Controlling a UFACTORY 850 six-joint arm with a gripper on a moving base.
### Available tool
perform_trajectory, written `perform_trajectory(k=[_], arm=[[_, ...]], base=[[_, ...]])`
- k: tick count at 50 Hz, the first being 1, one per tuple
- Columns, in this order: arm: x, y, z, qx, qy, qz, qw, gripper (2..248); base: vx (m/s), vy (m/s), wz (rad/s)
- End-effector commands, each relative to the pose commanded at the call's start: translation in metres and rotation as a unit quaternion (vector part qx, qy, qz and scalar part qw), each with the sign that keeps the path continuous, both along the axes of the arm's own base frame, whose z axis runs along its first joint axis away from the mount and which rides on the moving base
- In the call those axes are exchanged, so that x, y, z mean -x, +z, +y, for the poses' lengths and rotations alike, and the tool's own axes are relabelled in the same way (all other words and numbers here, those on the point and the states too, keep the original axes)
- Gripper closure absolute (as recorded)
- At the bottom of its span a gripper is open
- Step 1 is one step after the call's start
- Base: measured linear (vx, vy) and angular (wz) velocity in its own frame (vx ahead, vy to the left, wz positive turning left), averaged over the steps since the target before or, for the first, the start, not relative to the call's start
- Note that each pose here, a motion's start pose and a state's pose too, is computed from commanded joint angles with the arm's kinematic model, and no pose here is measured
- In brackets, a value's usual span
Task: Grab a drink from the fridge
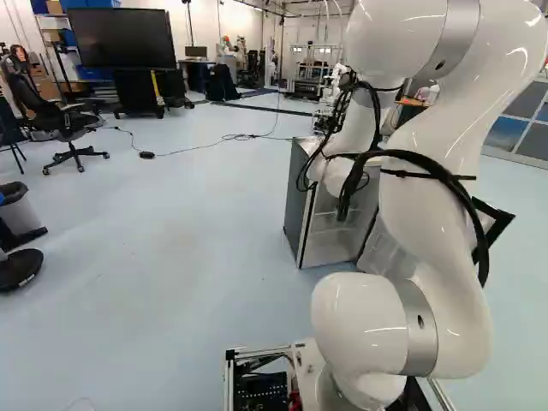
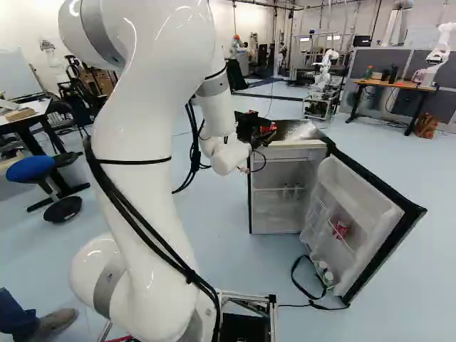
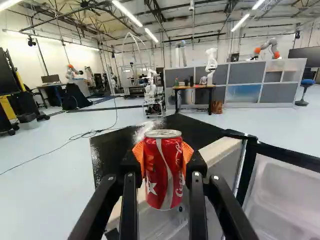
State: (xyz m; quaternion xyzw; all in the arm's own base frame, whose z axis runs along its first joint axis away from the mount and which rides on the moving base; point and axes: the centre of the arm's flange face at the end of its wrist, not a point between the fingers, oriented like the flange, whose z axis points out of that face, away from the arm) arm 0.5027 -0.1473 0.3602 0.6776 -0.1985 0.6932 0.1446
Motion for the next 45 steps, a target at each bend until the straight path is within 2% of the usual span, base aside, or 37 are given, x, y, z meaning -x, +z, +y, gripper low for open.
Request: perform_trajectory(k=[26,45], arm=[[-0.034,-0.003,-0.002,0.003,0.006,-0.012,0.9999,155],[-0.061,-0.026,-0.003,0.002,0.01,-0.007,0.9999,155]], base=[[0.0,0.0,0.0],[0.0,0.0,0.0]])
